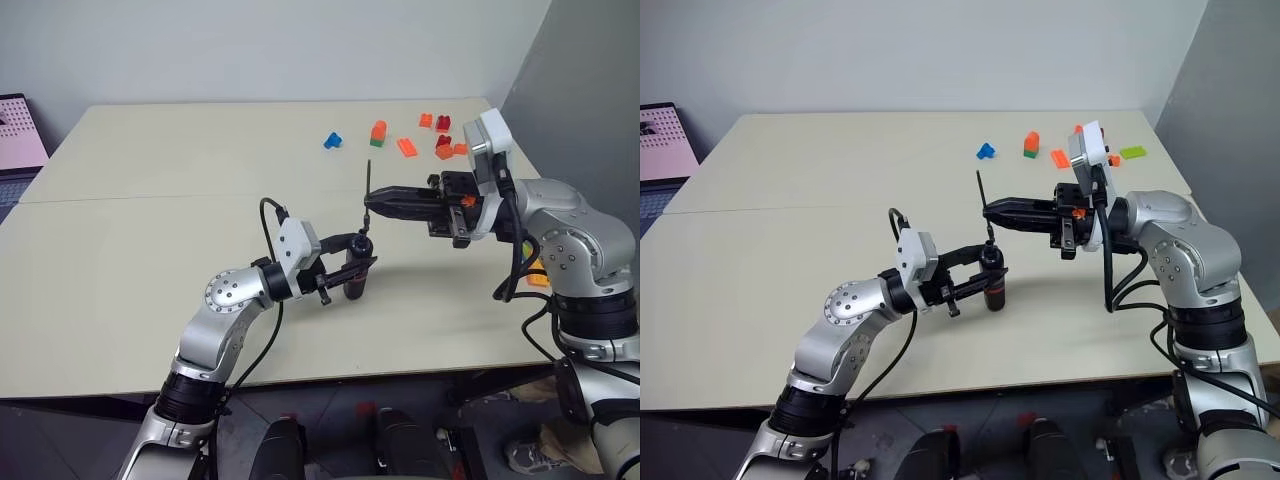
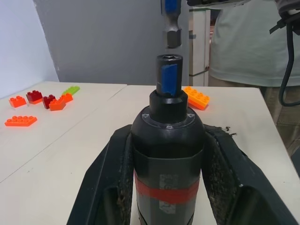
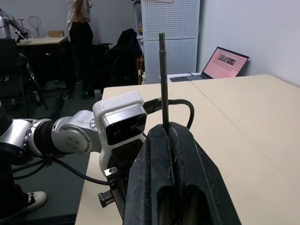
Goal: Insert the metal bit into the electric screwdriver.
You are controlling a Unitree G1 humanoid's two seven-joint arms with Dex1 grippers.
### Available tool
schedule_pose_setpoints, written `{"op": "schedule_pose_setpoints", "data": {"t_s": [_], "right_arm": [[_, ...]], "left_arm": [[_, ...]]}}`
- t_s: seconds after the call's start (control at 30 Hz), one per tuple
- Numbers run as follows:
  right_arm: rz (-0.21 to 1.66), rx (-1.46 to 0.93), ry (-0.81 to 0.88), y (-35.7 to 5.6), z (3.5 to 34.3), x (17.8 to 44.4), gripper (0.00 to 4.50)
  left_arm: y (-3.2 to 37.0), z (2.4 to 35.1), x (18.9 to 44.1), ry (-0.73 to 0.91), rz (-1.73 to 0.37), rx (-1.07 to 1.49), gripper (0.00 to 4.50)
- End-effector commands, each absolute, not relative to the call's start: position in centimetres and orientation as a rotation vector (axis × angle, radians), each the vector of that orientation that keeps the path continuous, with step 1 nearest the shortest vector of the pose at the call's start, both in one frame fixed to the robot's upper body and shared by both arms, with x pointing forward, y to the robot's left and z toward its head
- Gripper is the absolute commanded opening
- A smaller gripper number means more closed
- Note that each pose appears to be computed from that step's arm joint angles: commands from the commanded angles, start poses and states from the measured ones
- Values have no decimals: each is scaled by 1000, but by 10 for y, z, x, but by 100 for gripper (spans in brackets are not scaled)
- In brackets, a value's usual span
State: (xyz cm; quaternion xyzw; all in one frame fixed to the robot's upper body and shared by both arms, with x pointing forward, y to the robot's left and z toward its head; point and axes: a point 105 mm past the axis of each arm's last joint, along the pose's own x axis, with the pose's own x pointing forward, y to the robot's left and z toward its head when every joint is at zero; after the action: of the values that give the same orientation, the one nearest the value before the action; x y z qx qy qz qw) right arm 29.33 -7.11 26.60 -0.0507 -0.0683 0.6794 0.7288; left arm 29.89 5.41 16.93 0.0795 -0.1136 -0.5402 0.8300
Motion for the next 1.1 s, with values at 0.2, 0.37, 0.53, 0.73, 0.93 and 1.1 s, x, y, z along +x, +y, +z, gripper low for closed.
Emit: {"op": "schedule_pose_setpoints", "data": {"t_s": [0.2, 0.37, 0.53, 0.73, 0.93, 1.1], "right_arm": [[1501, -129, -203, -71, 276, 291, 0], [1505, -131, -199, -70, 274, 291, 0], [1517, -128, -201, -68, 274, 289, 0], [1521, -129, -201, -67, 274, 287, 0], [1522, -132, -169, -69, 265, 288, 0], [1523, -135, -165, -69, 264, 287, 0]], "left_arm": [[56, 164, 298, -220, -1147, 188, 164], [56, 164, 298, -220, -1147, 189, 164], [56, 164, 299, -218, -1146, 191, 164], [57, 164, 298, -218, -1147, 194, 164], [57, 164, 299, -219, -1146, 196, 164], [58, 164, 299, -218, -1145, 198, 164]]}}
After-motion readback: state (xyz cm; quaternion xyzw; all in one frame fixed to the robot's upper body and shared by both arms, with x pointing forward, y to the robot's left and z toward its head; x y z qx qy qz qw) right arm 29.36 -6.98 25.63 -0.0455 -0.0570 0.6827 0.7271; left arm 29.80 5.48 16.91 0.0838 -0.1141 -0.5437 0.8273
